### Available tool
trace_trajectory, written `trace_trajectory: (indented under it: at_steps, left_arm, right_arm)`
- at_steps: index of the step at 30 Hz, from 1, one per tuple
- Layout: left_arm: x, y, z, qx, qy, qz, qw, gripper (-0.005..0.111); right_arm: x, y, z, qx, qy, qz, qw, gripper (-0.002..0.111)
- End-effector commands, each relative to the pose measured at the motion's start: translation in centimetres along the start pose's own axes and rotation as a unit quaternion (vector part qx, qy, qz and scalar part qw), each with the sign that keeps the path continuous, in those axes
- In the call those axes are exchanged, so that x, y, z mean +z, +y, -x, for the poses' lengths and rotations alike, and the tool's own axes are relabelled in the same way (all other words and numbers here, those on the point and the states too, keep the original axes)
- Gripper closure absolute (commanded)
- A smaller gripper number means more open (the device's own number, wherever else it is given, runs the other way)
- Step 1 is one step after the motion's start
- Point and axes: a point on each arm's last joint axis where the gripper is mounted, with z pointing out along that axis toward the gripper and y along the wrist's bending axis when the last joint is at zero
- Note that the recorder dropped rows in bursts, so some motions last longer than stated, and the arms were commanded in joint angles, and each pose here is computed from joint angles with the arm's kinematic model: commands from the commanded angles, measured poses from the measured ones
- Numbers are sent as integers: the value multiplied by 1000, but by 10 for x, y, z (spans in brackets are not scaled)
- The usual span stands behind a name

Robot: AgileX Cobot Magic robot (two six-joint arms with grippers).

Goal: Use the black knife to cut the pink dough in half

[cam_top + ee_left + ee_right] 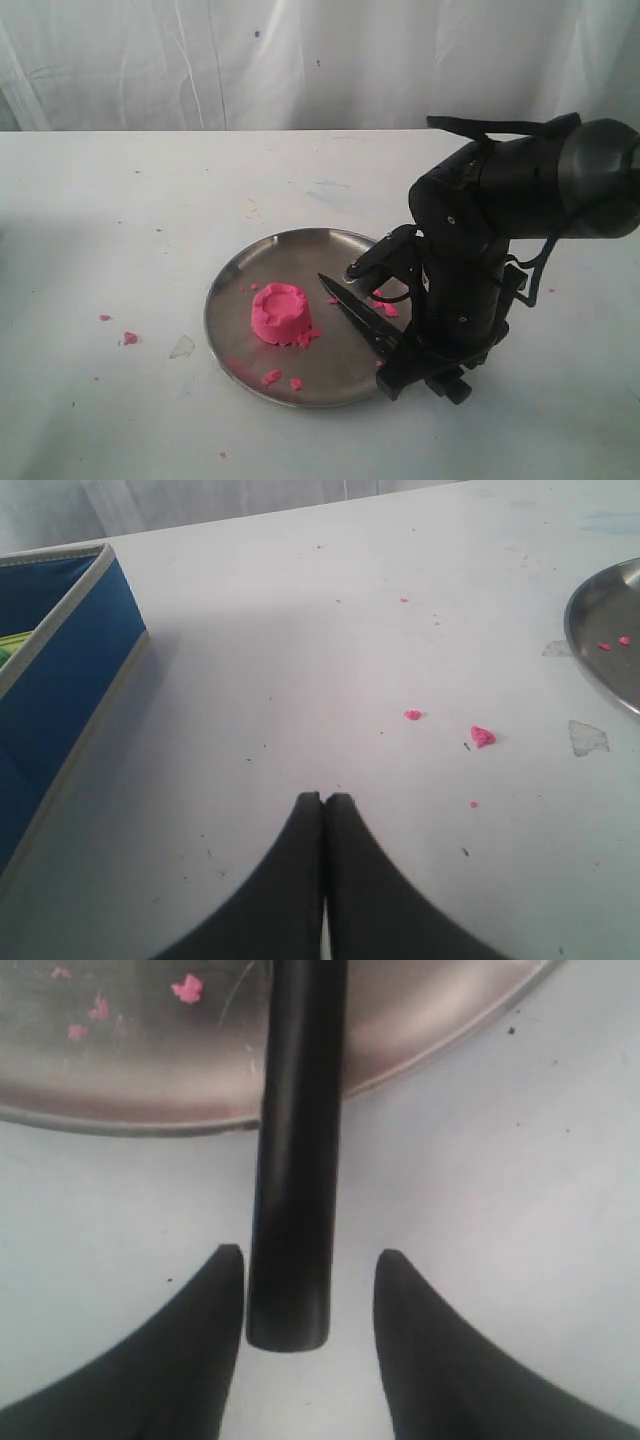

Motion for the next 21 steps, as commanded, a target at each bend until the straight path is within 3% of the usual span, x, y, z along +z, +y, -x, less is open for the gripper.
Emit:
trace_trajectory:
  at_steps: [1,9,13,15,17,19,21]
  left_arm:
    - [0,-1,-1,-4,-2,-4,1000,107]
    - [0,-1,-1,-4,-2,-4,1000,107]
    - [0,-1,-1,-4,-2,-4,1000,107]
    - [0,-1,-1,-4,-2,-4,1000,107]
    - [0,-1,-1,-4,-2,-4,1000,107]
    - [0,-1,-1,-4,-2,-4,1000,107]
    - [0,-1,-1,-4,-2,-4,1000,107]
  right_arm:
    - [0,-2,0,-3,-3,-1,1000,63]
    - [-42,-10,7,9,-95,-19,995,63]
    - [-67,-31,3,38,-151,-125,980,64]
    - [-77,-60,4,96,-192,-228,950,67]
    - [-82,-98,0,192,-234,-286,909,70]
    - [-77,-125,-8,266,-242,-268,894,74]
    - [-63,-151,-22,326,-225,-195,897,80]
